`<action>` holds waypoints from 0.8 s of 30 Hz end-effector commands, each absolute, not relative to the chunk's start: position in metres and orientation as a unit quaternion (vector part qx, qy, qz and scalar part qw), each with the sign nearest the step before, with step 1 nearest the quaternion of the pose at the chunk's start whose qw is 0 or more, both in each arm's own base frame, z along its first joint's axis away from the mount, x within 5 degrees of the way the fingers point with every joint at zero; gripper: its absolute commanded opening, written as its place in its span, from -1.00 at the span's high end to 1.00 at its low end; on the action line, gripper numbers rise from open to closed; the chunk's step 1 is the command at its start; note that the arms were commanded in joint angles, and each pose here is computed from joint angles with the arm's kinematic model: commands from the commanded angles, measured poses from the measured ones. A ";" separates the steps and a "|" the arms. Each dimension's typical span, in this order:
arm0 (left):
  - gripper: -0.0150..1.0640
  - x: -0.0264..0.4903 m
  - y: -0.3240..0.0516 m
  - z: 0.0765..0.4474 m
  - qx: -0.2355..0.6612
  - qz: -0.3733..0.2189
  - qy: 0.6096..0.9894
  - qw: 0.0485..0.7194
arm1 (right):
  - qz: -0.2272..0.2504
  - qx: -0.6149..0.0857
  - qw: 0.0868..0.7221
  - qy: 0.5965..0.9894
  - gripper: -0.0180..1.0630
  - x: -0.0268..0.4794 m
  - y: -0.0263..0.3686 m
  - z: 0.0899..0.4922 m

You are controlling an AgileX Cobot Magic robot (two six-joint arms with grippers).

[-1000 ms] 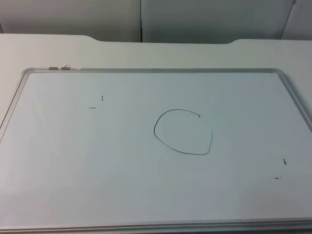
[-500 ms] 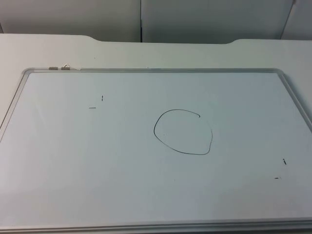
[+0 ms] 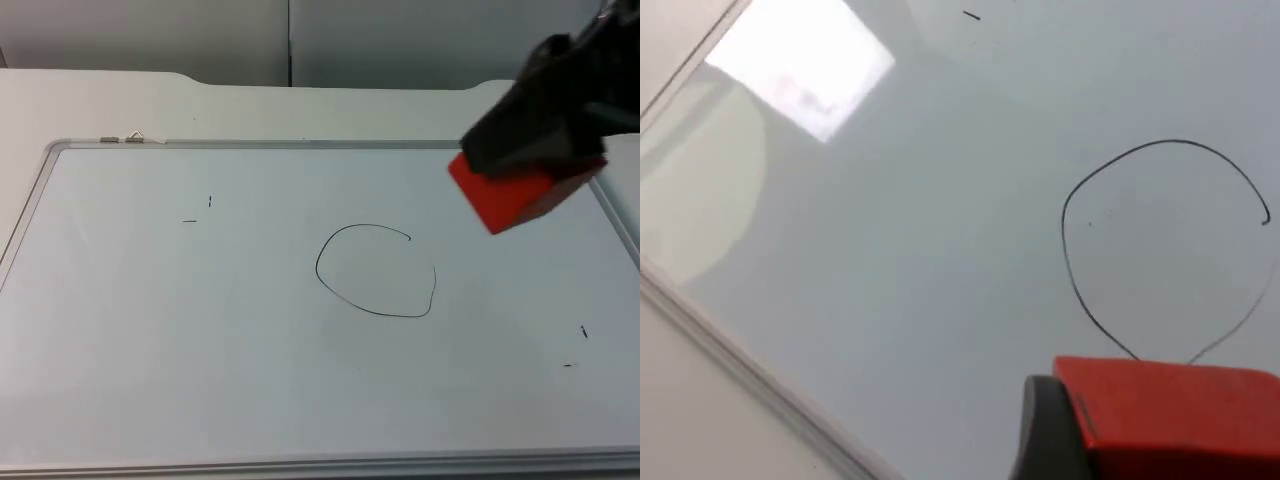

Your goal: Pick up one cube with the left hand and another cube with the right hand. First place the cube in the right hand at the target position, then stack the cube in the left hand on top.

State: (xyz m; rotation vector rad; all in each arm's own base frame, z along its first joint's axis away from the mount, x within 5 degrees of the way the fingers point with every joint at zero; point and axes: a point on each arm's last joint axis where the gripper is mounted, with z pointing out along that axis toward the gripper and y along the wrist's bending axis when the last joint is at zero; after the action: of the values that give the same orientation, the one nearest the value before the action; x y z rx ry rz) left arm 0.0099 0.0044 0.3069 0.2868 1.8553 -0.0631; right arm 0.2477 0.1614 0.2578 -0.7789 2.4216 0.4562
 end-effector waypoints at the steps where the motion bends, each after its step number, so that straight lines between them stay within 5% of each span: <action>1: 0.98 0.010 0.004 0.308 0.122 -0.032 0.790 0.600 | 0.158 -0.279 0.266 0.909 0.97 0.266 0.175 0.247; 24: 0.98 0.008 0.003 0.293 0.115 -0.048 0.775 0.620 | 0.095 -0.228 0.204 0.947 0.97 0.342 0.213 0.146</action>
State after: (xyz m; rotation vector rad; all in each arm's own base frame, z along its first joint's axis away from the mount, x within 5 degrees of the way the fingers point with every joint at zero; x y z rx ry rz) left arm 0.0080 0.0030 0.2914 0.2765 1.8097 -0.0981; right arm 0.3387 0.2086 0.1461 -0.6501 2.6735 0.2587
